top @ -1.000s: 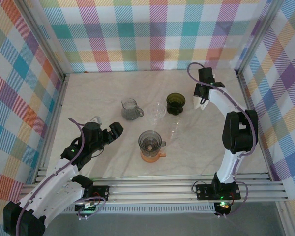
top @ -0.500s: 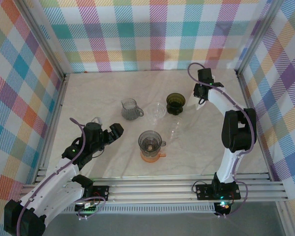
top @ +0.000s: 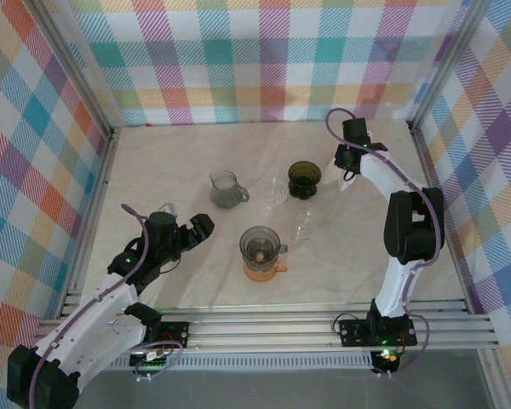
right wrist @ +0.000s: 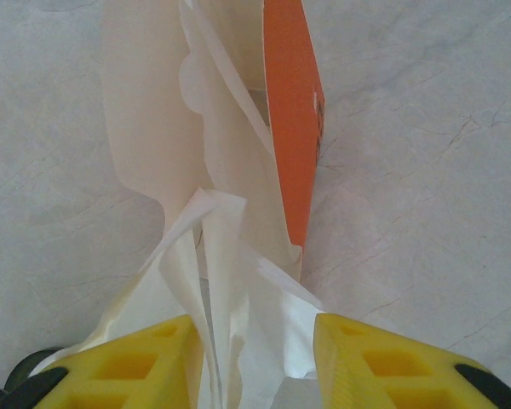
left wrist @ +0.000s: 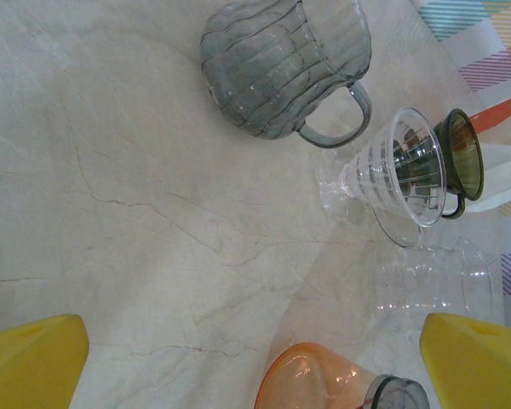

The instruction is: Place the coffee filter in the dripper

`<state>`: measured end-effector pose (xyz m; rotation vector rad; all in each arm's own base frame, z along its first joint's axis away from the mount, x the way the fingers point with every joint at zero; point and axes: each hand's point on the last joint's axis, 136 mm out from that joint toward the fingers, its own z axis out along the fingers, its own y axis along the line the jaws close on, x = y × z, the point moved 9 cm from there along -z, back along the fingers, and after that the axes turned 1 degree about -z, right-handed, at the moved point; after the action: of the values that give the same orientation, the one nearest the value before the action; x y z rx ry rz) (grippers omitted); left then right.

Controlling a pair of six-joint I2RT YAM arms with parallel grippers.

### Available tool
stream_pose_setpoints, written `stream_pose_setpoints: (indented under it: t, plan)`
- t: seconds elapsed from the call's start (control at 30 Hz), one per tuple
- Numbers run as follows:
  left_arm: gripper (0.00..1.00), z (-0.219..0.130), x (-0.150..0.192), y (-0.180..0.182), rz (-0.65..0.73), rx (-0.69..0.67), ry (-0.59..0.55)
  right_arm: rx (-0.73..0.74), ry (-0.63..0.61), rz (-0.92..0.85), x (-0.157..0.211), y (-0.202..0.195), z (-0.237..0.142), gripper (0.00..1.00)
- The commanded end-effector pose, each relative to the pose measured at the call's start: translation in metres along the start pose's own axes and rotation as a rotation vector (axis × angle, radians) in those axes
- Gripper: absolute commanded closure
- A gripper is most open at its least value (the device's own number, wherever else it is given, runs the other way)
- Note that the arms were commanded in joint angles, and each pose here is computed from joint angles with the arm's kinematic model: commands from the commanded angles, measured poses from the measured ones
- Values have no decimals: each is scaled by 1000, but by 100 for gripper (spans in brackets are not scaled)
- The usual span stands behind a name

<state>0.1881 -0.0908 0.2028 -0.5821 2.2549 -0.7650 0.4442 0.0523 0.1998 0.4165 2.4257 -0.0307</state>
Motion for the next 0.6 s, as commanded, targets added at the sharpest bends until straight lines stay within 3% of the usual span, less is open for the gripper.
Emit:
stream_pose_setpoints:
  t: [0.0,0.57]
  plan:
    - [0,1,-1,-3,6,17,-4,-20,-11,29,-6,3,-18,60]
    - [0,0,-2,-5,5,22,-3,-34,-22,16,-3,4,-37,57]
